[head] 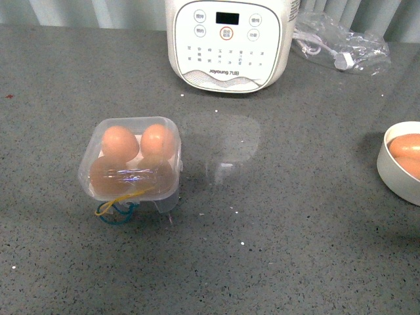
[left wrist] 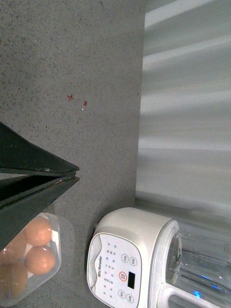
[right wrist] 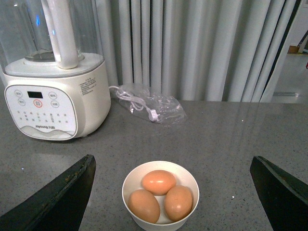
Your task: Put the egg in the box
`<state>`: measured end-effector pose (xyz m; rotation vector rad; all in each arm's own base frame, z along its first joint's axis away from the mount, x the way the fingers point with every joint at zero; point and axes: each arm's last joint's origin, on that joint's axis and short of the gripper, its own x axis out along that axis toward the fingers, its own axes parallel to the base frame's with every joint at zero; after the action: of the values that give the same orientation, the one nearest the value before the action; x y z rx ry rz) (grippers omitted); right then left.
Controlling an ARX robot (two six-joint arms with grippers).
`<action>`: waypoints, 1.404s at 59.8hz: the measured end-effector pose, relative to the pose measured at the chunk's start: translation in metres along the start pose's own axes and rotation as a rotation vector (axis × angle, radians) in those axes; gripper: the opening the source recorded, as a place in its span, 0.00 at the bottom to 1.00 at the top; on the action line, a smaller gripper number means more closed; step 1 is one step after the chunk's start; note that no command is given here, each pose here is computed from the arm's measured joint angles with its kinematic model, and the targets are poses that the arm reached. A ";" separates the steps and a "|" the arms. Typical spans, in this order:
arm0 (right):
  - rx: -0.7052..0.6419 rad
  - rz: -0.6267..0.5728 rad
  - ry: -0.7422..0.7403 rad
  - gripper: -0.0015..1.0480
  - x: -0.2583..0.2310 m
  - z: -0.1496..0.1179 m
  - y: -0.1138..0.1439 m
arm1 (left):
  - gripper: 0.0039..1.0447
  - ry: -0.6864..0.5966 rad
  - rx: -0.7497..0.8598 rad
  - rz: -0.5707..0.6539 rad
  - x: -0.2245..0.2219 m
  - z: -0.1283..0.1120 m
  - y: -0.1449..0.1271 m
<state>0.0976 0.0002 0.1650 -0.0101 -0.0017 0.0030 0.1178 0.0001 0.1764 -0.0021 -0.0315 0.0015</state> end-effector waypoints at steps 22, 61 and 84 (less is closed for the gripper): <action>0.000 0.000 0.000 0.93 0.000 0.000 0.000 | 0.03 0.000 0.000 0.000 -0.010 0.000 0.000; 0.000 0.000 0.000 0.93 0.000 0.000 0.000 | 0.03 0.006 0.000 0.000 -0.022 -0.003 0.000; 0.000 0.000 0.000 0.93 0.000 0.000 0.000 | 0.04 0.006 -0.001 0.000 -0.022 -0.003 0.000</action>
<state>0.0976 0.0002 0.1650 -0.0101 -0.0017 0.0030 0.0961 0.0001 0.1728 -0.0032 -0.0250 0.0011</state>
